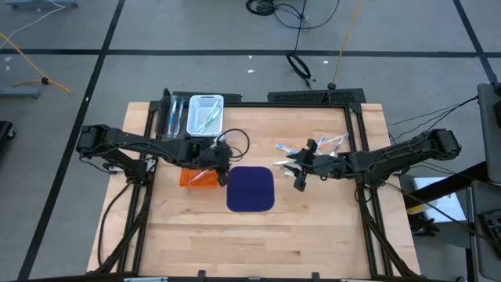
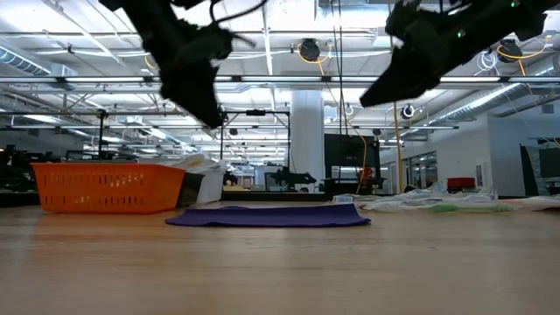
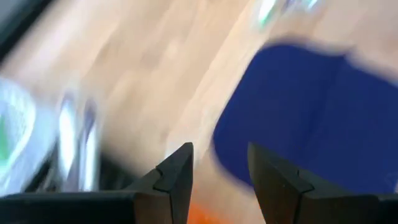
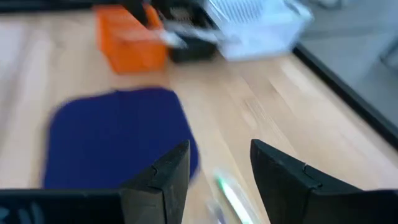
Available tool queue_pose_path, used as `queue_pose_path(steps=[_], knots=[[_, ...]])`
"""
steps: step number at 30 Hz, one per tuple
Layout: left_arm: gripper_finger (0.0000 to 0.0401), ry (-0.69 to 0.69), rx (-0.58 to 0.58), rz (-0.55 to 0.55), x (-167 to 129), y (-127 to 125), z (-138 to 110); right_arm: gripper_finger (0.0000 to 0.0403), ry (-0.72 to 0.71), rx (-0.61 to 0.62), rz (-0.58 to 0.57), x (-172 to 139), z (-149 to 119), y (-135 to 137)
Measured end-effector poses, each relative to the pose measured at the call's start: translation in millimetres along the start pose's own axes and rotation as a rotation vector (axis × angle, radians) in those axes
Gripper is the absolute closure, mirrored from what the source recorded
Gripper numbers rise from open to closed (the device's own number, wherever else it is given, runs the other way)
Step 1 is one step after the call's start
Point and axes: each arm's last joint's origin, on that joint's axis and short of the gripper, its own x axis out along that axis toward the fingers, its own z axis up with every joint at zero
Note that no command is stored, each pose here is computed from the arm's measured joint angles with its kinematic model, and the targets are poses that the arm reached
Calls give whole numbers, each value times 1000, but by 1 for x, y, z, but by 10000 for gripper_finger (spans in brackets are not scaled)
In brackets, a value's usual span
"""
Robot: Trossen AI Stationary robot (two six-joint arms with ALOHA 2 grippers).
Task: Pick & Place Toothbrushes
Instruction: Put the blue toothbrush into the gray bin
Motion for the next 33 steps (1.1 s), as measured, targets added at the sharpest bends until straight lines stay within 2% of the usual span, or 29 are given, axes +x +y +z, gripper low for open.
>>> queue_pose_path(steps=[6,13,20,26,33], knots=[[247,-250,79,-84,-3,-9,24,243,171,77,-138,7,-14,-28],[247,-377,127,-108,-8,-13,36,243,378,97,-265,9,-30,-62],[247,-388,134,-101,-7,-11,38,243,509,48,-224,8,-38,-85],[247,-387,125,-91,-6,-7,39,243,589,-30,-180,8,-44,-95],[247,-388,120,-87,-5,-5,40,243,718,-133,-154,23,-58,-100]])
